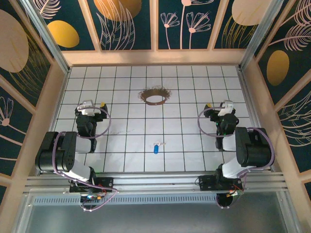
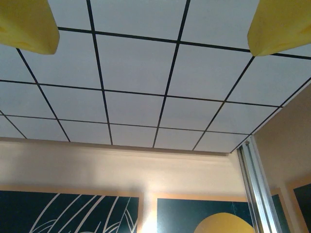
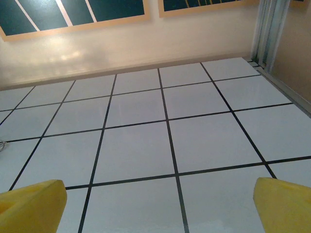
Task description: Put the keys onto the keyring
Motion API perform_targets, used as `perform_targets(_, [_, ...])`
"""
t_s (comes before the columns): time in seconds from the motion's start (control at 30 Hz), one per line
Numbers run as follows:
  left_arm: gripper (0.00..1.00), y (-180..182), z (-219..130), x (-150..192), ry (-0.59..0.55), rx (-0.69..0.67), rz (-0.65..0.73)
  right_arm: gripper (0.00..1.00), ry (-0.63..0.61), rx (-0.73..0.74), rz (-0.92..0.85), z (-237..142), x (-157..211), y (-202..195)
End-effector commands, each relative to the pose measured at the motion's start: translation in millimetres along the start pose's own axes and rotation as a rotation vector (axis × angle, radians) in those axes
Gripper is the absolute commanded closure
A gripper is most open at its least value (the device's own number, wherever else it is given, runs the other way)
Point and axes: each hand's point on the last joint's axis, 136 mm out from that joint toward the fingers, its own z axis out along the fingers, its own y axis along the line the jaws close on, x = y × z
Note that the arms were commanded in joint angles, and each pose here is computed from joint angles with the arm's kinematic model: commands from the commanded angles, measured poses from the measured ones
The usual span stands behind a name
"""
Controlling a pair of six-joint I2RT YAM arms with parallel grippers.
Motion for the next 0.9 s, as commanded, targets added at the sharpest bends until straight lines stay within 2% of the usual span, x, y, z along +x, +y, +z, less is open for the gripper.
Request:
perform_targets(0.0, [0.01, 2.3, 0.1, -3.3, -0.014, -0.006, -0.012, 0.01, -0.015, -0.013, 0.004, 2.5, -5.1, 1.7])
perform_targets(0.87, [0.01, 2.7, 0.4, -3.0, -0.011, -0.007, -0.016, 0.01, -0.013, -0.013, 0.005, 3.0, -4.6, 1.6])
